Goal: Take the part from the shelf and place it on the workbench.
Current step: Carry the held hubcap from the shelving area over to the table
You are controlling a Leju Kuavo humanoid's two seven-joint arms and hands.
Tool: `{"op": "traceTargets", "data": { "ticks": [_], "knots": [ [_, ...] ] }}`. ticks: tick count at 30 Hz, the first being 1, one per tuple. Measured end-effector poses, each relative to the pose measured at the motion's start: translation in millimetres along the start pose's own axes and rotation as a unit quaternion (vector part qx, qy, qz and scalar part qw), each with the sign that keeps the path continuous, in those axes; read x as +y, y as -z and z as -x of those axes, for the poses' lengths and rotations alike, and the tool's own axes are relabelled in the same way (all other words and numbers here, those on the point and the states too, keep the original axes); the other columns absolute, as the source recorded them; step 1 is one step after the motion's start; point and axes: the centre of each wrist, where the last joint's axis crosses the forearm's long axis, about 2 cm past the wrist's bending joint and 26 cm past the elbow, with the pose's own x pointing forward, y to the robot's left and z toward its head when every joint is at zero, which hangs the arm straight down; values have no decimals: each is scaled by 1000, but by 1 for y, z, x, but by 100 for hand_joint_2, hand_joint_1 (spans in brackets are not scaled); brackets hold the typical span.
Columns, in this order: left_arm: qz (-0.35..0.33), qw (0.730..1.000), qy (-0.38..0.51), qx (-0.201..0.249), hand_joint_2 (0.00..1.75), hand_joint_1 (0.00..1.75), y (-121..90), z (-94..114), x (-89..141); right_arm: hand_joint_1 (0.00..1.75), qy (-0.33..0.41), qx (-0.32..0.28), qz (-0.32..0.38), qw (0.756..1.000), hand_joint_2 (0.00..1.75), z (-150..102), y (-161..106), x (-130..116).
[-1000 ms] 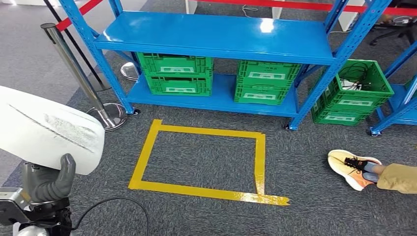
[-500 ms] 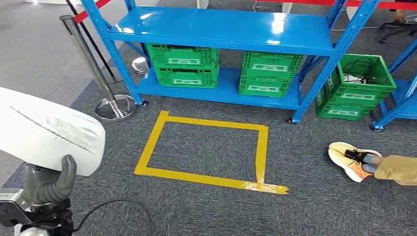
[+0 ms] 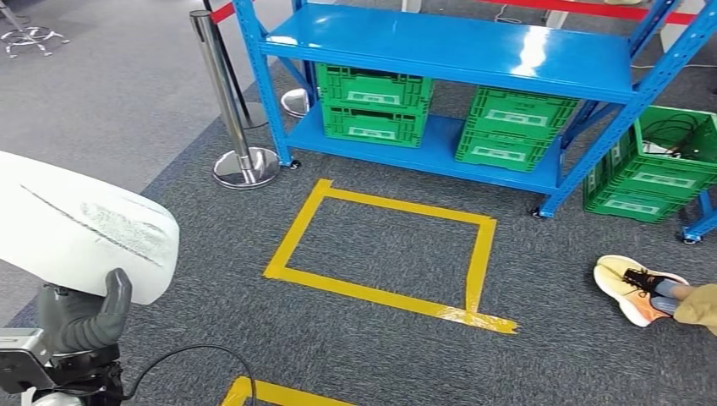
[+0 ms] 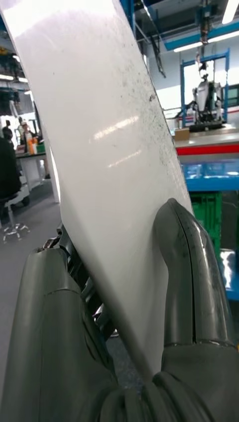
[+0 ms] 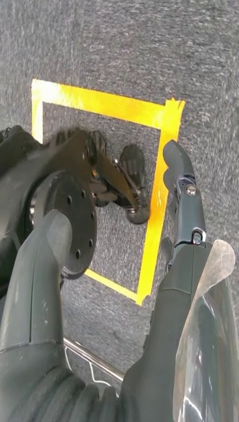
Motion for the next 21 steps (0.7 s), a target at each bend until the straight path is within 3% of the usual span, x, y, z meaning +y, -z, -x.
{"op": "traceTargets", "data": {
  "ticks": [21],
  "knots": [
    [-13, 1000, 12, -6, 175, 175, -5, 1, 1, 0, -6, -11, 5, 1000, 175, -3, 1, 0]
  ]
}}
